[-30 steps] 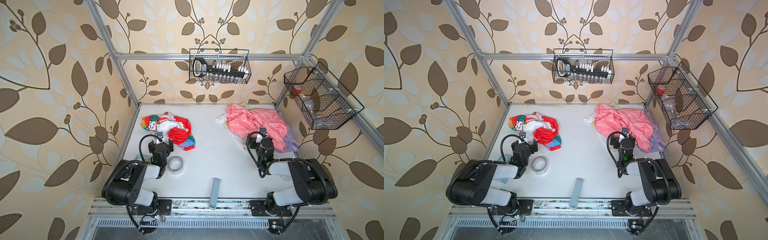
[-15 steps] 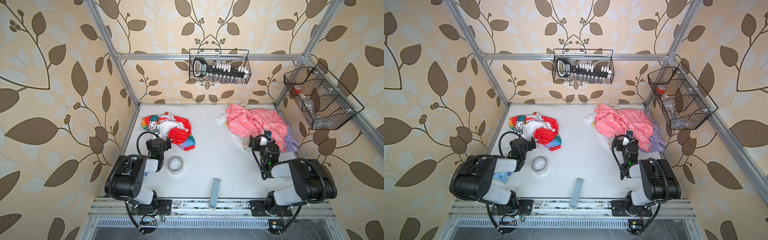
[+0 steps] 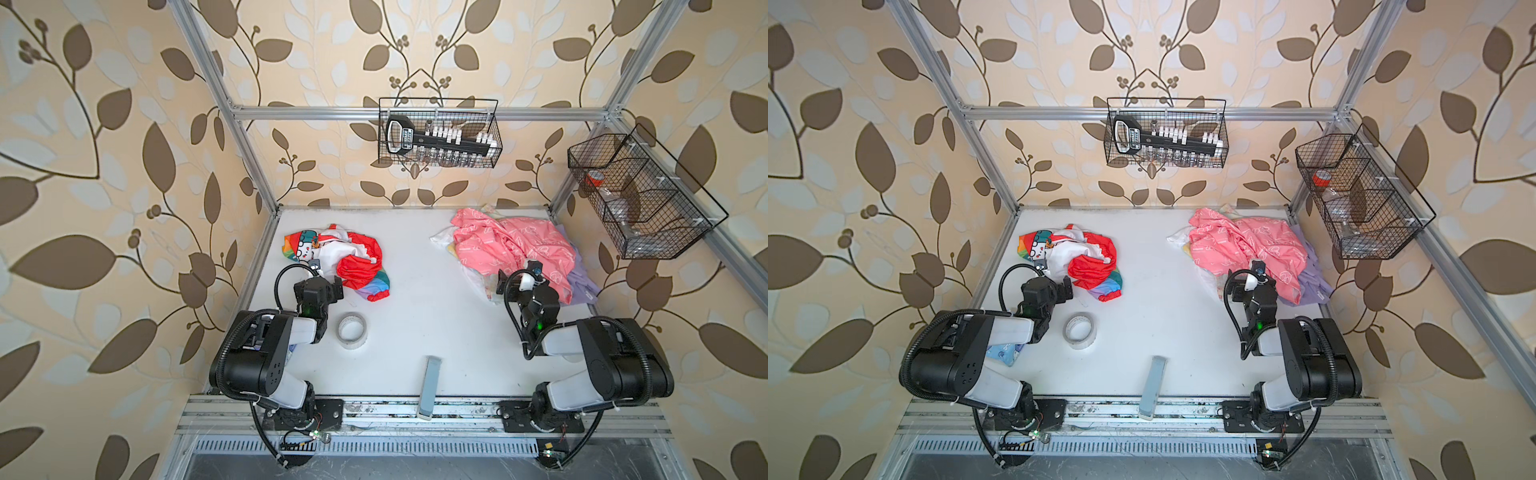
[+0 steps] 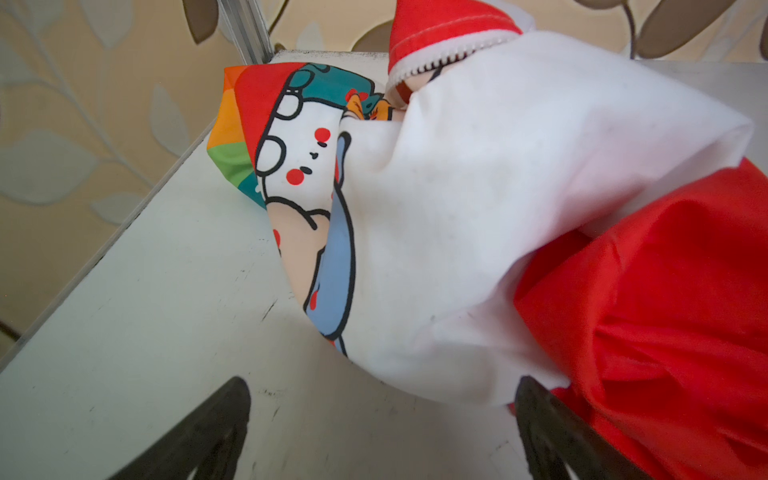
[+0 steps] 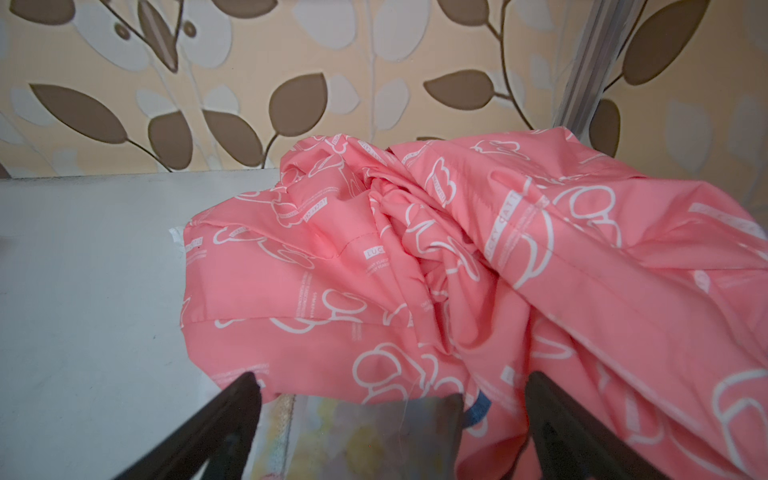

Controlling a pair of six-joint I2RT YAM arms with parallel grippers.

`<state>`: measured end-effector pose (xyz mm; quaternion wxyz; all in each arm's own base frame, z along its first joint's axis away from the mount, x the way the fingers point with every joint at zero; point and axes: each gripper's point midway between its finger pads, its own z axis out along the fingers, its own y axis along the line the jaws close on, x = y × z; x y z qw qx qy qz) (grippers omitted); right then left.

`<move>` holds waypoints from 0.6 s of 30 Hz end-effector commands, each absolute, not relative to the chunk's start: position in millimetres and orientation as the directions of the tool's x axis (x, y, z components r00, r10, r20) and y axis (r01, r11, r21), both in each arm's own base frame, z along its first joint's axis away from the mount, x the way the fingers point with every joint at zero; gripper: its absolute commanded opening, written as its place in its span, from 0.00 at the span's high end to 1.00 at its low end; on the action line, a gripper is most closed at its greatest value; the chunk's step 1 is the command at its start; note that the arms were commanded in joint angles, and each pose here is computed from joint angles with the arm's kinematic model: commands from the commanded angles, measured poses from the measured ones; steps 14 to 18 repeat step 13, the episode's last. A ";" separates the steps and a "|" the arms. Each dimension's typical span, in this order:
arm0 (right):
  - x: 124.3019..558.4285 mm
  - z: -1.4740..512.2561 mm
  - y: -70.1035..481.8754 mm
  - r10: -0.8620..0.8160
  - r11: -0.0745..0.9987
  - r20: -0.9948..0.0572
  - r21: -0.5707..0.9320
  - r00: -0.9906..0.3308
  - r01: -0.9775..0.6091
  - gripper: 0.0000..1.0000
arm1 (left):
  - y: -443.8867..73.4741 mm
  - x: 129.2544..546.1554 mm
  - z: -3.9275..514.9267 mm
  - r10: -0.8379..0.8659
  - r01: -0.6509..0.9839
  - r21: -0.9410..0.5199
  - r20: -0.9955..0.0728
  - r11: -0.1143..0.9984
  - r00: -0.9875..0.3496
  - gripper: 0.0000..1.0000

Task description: Pick out a specific cloth from the pile

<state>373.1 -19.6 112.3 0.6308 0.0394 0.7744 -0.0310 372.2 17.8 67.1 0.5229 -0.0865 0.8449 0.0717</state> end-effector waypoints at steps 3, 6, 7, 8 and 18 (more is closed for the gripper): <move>372.9 115.0 -17.6 0.032 0.996 -0.982 0.016 -0.186 0.088 0.00 | 21.1 379.0 79.6 -0.093 -0.235 0.004 -0.912 0.972 -0.400 0.01; 373.4 114.3 -17.8 0.034 0.996 -0.981 0.018 -0.189 0.088 0.00 | 21.2 379.0 79.4 -0.093 -0.236 0.005 -0.912 0.972 -0.400 0.01; 373.5 114.1 -18.0 0.034 0.996 -0.981 0.018 -0.190 0.087 0.00 | 21.3 379.0 79.5 -0.093 -0.236 0.005 -0.912 0.972 -0.400 0.01; 373.0 114.1 -17.9 0.034 0.996 -0.981 0.018 -0.190 0.087 0.01 | 21.2 379.1 79.9 -0.093 -0.236 0.004 -0.912 0.972 -0.399 0.01; 372.8 114.7 -17.6 0.033 0.996 -0.982 0.017 -0.188 0.085 0.01 | 21.3 379.0 79.3 -0.092 -0.235 0.006 -0.912 0.972 -0.401 0.01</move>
